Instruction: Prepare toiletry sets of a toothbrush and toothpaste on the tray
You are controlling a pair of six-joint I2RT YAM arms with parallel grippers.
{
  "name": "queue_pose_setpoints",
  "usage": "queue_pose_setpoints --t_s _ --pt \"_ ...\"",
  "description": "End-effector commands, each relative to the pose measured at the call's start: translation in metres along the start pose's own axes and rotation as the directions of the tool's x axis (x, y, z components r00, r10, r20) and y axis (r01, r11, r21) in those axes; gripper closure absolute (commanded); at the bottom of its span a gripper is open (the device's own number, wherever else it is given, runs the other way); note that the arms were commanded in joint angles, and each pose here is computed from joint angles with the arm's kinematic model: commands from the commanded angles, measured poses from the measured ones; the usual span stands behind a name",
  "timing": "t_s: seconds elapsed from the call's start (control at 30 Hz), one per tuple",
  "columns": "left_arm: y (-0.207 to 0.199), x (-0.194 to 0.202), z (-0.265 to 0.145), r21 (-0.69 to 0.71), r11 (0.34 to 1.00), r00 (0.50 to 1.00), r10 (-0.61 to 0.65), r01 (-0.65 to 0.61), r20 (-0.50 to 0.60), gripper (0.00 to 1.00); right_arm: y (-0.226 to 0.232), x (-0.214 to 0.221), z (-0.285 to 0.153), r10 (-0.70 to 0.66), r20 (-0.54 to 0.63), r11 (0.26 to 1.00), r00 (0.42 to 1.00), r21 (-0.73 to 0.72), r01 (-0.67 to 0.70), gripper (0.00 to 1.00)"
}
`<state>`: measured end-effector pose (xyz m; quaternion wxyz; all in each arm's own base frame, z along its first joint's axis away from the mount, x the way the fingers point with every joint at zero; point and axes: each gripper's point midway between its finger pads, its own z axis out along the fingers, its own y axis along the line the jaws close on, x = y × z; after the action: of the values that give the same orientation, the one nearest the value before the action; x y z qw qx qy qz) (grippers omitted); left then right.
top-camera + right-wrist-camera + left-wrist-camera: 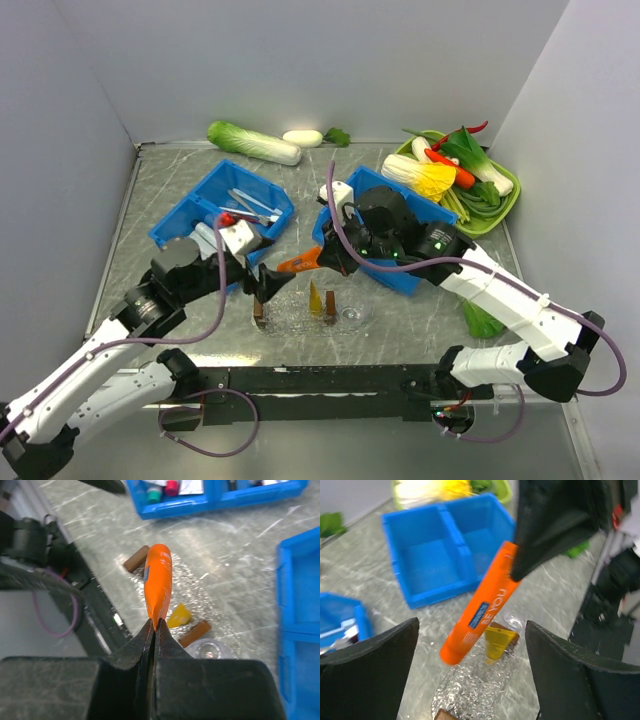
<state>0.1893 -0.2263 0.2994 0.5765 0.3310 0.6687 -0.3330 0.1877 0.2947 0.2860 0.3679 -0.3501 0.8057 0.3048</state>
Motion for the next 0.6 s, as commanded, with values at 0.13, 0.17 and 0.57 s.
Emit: queue_pose_setpoints --t_s 0.13,0.17,0.57 --pt "-0.034 0.012 0.026 0.178 0.97 0.984 0.175 -0.166 -0.035 0.05 0.034 -0.019 -0.013 0.043 0.001 0.982 0.999 -0.185 -0.042 1.0" --pt "-0.038 0.017 0.027 0.188 0.966 0.982 0.186 -0.175 -0.043 0.06 0.035 -0.02 -0.013 0.045 -0.002 0.98 0.999 -0.192 -0.044 1.0" --pt "-0.032 0.043 0.04 -0.001 0.954 0.949 0.298 -0.3 -0.104 0.44 0.029 -0.021 -0.007 0.136 -0.067 0.967 0.989 -0.21 -0.147 1.0"
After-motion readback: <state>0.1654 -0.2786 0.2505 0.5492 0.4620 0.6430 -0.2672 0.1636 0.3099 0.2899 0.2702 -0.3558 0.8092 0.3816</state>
